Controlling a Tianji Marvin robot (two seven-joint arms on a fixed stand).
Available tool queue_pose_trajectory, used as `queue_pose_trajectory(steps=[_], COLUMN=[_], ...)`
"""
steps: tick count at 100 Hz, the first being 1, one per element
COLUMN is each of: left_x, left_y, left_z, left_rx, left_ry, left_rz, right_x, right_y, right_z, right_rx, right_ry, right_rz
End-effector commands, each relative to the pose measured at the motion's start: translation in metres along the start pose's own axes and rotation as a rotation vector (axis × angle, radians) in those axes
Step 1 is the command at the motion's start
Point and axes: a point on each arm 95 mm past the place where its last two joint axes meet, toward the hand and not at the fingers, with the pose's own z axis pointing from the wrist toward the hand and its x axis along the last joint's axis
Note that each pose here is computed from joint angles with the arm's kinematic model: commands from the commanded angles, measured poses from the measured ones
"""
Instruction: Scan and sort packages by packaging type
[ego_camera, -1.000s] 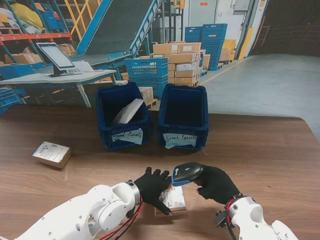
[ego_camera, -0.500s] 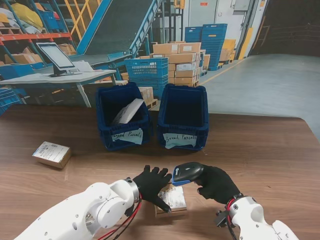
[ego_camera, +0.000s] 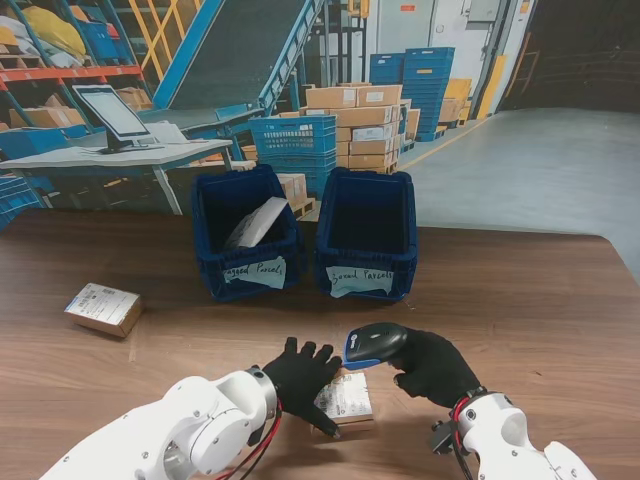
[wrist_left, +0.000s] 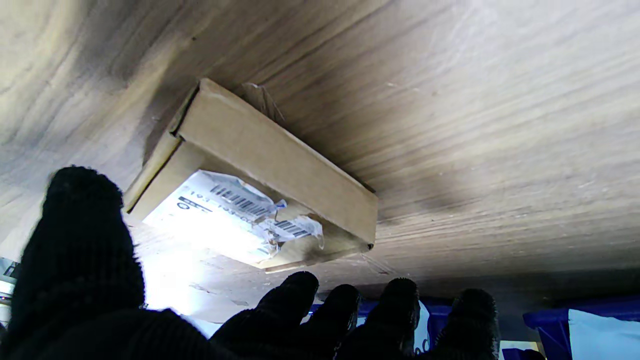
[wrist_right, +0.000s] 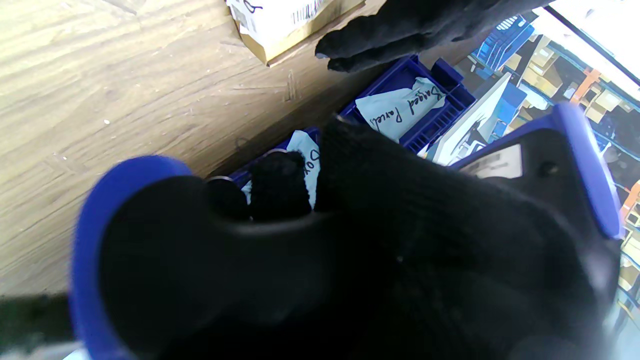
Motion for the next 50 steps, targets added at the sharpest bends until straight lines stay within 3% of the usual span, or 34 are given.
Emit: queue_pose_trajectory(steps=[1, 50], left_x=[0.004, 0.001], left_y=[0.005, 0.015], left_z=[0.001, 0.019], left_rx=[-0.025, -0.045], left_ry=[0.006, 0.011], left_rz=[-0.004, 0.038], right_x=[0.004, 0.002], right_y=[-0.002, -0.003], right_z=[-0.002, -0.001], right_rx=[0.009, 0.021], right_ry=[0.006, 0.008], right_rz=[0.011, 0.024])
